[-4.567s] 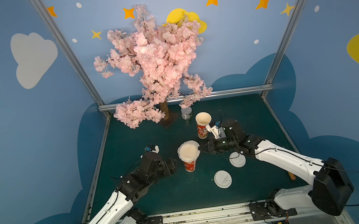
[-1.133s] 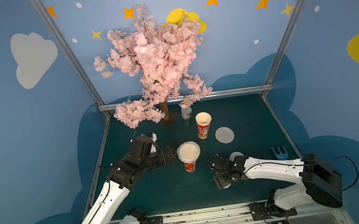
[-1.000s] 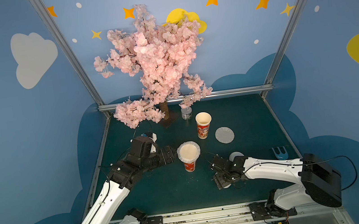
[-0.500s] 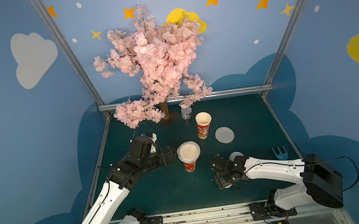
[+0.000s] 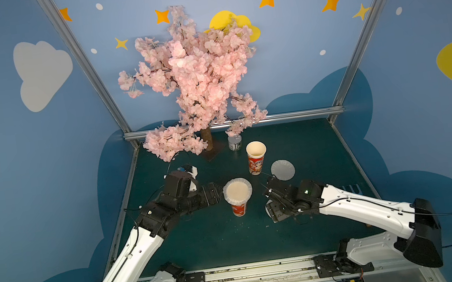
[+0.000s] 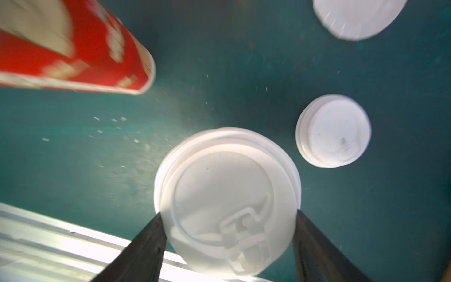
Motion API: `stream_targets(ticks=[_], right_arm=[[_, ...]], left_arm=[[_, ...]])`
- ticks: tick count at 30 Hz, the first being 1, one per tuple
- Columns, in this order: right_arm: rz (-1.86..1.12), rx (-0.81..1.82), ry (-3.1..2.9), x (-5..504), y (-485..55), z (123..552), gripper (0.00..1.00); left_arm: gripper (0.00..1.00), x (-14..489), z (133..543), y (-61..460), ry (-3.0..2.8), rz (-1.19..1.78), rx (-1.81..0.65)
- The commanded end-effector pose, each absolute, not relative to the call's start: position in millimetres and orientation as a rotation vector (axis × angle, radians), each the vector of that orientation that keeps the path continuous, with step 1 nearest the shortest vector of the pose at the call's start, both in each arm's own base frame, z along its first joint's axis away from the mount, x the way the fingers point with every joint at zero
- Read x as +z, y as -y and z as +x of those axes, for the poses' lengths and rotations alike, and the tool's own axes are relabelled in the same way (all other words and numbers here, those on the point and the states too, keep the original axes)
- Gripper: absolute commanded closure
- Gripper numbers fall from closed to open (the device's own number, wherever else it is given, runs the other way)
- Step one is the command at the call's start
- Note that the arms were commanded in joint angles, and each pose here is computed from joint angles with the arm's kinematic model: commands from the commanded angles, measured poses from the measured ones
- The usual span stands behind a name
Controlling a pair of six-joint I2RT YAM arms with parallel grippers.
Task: Put the leak-proof paper on the milk tea cups
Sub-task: Pick up the cup lid from the center of the board, then secure the cup lid on the cup.
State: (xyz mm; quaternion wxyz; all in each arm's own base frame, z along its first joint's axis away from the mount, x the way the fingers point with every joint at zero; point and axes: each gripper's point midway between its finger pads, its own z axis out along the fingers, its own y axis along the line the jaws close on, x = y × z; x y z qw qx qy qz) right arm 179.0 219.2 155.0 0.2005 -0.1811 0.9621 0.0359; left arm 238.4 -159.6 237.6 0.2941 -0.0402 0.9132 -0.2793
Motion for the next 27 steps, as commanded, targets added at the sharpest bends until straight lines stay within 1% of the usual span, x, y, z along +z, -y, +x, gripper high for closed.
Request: stream_targets(ticks=[1,4,6,9,13,21,27], right_arm=[[-0.536,0.029,-2.675,180,-214,182,0.23],[-0.552,0.076,-2.629,203,-227,190,0.23],[-0.622,0.142,-2.581,217,-241,193,0.23],[-0.636,0.228,-2.522,236,-258,199,0.23],[-0.661,0.261,-2.494,256,-274,207,0.23],[-0.783,0.302,-2.482,271,-325,222,0.23],[-0.874,0.276,-2.535,263,-351,225,0.22]], left_arm=[[0.00,238,244,159,-2.418,-0.095,-0.735],[0.00,237,246,157,-2.415,-0.110,-0.729],[0.00,239,248,154,-2.407,-0.116,-0.726],[0.00,239,250,148,-2.403,-0.135,-0.715],[0.00,238,251,139,-2.400,-0.171,-0.709],[0.00,236,250,133,-2.390,-0.197,-0.720],[0.00,236,246,129,-2.382,-0.204,-0.717]])
